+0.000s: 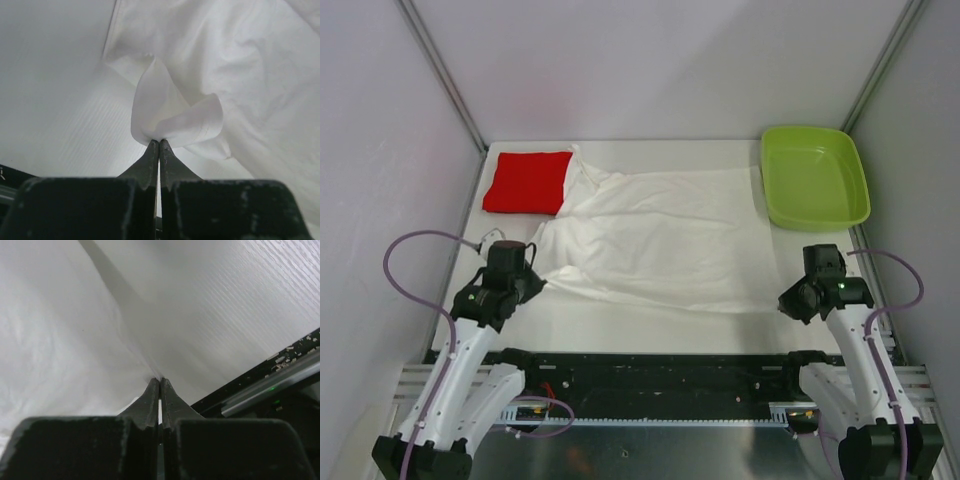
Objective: Fold and stack the t-shirts
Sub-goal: Grap the side of the flattened tshirt closest away from the robot with both arms, then fold the flattened tshirt in 1/3 of the way
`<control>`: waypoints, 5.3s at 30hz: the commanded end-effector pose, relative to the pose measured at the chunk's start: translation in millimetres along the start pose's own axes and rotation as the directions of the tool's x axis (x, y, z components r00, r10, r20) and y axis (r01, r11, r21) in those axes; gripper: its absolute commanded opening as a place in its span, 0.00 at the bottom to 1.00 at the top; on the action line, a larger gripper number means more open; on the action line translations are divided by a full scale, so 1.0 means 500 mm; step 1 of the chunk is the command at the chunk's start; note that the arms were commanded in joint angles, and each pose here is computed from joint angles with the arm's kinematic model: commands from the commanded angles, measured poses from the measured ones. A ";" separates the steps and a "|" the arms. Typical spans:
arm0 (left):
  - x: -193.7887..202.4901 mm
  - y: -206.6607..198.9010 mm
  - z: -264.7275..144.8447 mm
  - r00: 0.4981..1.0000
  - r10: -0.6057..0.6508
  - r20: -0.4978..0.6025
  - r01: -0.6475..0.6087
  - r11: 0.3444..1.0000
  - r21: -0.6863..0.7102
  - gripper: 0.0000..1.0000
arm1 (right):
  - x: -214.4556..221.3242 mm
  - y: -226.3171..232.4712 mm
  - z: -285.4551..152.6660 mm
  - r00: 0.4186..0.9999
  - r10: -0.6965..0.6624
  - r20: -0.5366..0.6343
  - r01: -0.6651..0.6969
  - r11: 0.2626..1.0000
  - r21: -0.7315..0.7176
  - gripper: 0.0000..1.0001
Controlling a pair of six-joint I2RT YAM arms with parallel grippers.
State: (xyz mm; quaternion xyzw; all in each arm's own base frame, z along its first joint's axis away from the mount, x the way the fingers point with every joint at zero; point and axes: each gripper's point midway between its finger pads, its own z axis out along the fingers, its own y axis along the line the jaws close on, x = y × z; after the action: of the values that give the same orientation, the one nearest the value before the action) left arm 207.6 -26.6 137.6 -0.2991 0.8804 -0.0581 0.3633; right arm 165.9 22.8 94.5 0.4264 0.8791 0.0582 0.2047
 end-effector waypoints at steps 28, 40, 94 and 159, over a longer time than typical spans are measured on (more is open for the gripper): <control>0.092 0.054 -0.085 0.989 -0.038 -0.140 0.042 0.999 0.025 0.00 | -0.081 -0.069 -0.001 0.988 0.151 -0.013 -0.149 0.982 0.119 0.00; 0.106 0.034 -0.116 0.979 0.063 -0.193 -0.040 0.992 0.124 0.00 | -0.122 -0.073 -0.005 0.984 0.176 0.019 -0.177 0.976 0.124 0.00; -0.172 -0.160 0.136 0.960 0.270 0.075 -0.270 0.963 -0.009 0.00 | -0.269 0.181 0.192 0.988 0.019 0.156 -0.006 0.997 -0.083 0.00; -0.198 -0.238 0.210 0.940 0.337 0.059 -0.340 0.939 0.054 0.34 | -0.298 0.227 0.177 0.979 -0.064 0.192 0.090 0.987 -0.131 0.58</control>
State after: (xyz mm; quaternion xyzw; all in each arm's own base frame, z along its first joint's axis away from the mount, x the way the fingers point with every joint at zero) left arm 372.0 -57.1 129.1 -0.1377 0.9240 -0.0146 0.3564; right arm 349.0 -19.3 49.4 0.3878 0.8816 0.0598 0.2624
